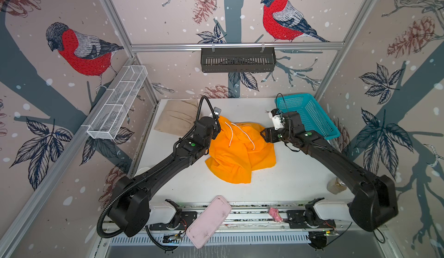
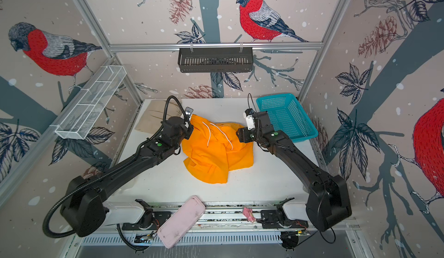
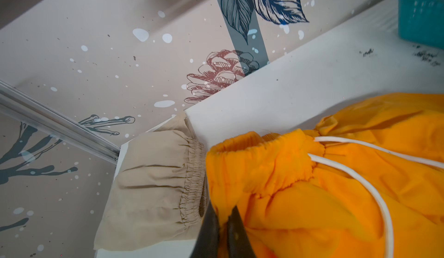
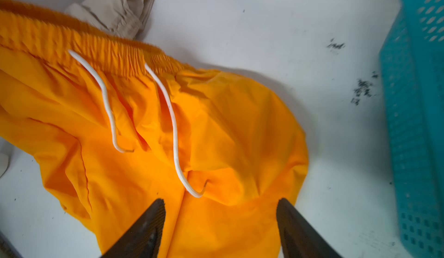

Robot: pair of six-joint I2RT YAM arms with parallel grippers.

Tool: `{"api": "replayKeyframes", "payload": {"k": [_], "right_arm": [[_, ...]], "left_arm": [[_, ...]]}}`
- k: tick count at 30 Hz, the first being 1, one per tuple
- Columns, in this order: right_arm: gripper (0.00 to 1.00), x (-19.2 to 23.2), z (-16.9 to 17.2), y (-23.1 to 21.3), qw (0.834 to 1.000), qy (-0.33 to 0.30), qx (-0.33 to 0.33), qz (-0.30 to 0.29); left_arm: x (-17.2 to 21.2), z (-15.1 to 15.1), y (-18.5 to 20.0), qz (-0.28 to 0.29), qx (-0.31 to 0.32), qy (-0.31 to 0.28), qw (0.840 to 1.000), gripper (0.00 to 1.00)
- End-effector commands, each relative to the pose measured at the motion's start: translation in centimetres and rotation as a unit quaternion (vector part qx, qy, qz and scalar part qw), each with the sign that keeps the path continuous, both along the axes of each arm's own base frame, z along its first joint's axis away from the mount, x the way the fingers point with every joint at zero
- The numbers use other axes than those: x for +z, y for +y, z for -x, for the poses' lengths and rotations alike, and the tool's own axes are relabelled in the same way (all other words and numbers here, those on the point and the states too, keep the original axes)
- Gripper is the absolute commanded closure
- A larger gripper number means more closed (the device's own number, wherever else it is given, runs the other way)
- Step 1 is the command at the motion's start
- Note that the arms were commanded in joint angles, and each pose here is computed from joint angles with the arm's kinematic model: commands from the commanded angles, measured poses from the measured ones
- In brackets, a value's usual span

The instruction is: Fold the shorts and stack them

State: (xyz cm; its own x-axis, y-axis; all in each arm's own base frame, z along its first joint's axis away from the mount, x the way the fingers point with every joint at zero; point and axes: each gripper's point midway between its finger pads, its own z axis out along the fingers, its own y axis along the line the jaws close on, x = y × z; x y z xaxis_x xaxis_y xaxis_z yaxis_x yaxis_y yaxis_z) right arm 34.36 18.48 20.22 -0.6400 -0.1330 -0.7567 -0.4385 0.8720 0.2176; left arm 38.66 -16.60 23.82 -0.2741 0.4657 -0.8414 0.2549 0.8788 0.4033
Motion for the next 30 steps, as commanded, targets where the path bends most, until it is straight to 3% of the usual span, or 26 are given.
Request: {"api": "replayKeyframes", "payload": {"k": [1, 5, 9, 13, 19, 22, 24, 25, 28, 30], "right_arm": [[0.24, 2.5, -1.1, 0.3, 0.996, -0.085, 0.009, 0.009], [0.23, -0.8, -0.7, 1.4, 0.997, -0.069, 0.015, 0.031], [0.23, -4.4, 0.4, 4.2, 0.993, -0.059, 0.032, 0.096], [0.23, -6.0, 0.9, 7.7, 0.991, -0.071, 0.081, 0.079], [0.23, -7.3, -3.1, 8.8, 0.987, -0.094, 0.074, 0.109], [0.24, -8.0, -4.5, 10.3, 0.985, -0.093, 0.103, 0.106], [0.33, -8.2, -5.2, 11.4, 0.983, -0.098, 0.117, 0.098], [0.44, -8.2, -5.7, 11.7, 0.983, -0.099, 0.120, 0.097], [0.91, -6.7, -7.5, 11.3, 0.984, -0.108, 0.101, 0.097], [0.98, -3.9, -8.7, 9.9, 0.986, -0.129, 0.070, 0.083]], "left_arm": [[3.3, -1.0, -1.2, 0.017, -0.027, -0.074, 0.997, 1.00], [2.7, -0.9, -0.7, 0.022, -0.012, -0.068, 0.997, 1.00], [2.6, -1.2, 0.1, 0.024, 0.011, -0.060, 0.998, 1.00], [2.6, -1.2, -0.4, 0.033, 0.003, -0.047, 0.998, 1.00], [3.2, -0.1, -0.1, 0.048, -0.003, -0.052, 0.998, 1.00], [3.8, 0.4, 0.3, 0.055, -0.004, -0.060, 0.997, 1.00], [4.2, 0.6, 0.3, 0.058, -0.008, -0.065, 0.996, 1.00], [4.3, 0.7, 0.2, 0.060, -0.013, -0.066, 0.996, 1.00], [4.6, 0.5, -0.2, 0.068, -0.031, -0.068, 0.995, 1.00], [5.2, -0.2, -0.2, 0.075, -0.038, -0.073, 0.994, 1.00]]}}
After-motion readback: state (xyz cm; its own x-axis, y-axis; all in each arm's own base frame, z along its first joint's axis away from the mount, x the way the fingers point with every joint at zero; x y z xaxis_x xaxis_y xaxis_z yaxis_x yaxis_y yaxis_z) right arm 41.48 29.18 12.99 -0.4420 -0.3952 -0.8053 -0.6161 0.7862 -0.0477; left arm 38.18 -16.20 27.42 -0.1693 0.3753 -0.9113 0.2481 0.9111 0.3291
